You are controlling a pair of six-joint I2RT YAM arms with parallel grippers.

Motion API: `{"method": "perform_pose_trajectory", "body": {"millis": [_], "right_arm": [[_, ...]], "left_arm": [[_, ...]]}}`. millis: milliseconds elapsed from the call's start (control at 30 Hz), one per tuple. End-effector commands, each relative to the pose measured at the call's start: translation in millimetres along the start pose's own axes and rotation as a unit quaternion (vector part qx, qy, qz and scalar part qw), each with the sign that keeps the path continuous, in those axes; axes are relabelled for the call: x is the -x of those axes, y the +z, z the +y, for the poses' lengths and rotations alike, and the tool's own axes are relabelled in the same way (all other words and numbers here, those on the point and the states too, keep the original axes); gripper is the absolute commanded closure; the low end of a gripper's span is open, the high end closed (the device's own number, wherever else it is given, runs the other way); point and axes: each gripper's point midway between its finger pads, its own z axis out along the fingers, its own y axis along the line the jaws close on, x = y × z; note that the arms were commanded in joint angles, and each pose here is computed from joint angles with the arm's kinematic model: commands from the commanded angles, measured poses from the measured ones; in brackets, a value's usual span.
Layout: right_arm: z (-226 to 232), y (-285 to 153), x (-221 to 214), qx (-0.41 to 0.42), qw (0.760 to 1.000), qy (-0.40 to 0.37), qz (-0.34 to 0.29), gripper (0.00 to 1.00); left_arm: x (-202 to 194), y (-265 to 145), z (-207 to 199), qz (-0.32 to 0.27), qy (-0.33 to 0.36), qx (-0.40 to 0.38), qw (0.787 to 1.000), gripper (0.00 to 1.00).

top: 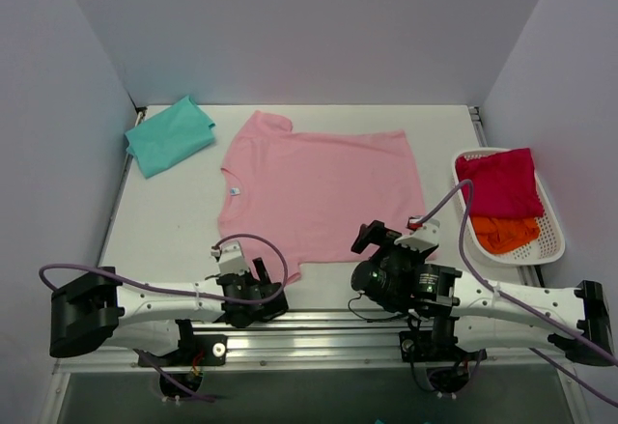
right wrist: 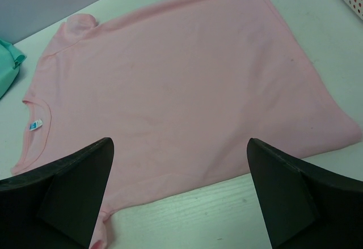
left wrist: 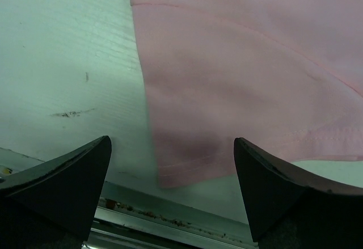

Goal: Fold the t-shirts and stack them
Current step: Flatten out the tshirt

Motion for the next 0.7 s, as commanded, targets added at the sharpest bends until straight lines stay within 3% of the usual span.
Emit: {"method": "perform_pose_trajectory", "body": {"millis": [0,33,367,467,533,667], "right_arm": [[-3,2,18,-0.015,0.999,-0.002,-0.030,0.00],[-3,3,18,-0.016,0.999,-0.004,-0.031,0.00],[-5,8,17,-0.033,0.999,-0.015,-0.031,0.00],[-6,9,18,-0.037,0.999,-0.016,-0.031,0.00],[-6,10,19,-0.040,0.999,-0.018,-0.031,0.00],[-9,14,15,-0.048,0.998,-0.030,-0.023,0.00]], "left_arm": [[3,-9,-9,-0.017,-0.051,0.000,0.999,0.02],[0,-6,-8,-0.017,-0.054,-0.001,0.998,0.00],[-17,5,-17,-0.002,-0.078,-0.032,0.996,0.28],[-21,8,-16,0.000,-0.074,-0.028,0.997,0.40],[-21,8,-15,0.000,-0.075,-0.029,0.997,0.54],[-22,10,-13,-0.002,-0.076,-0.032,0.997,0.72]]}}
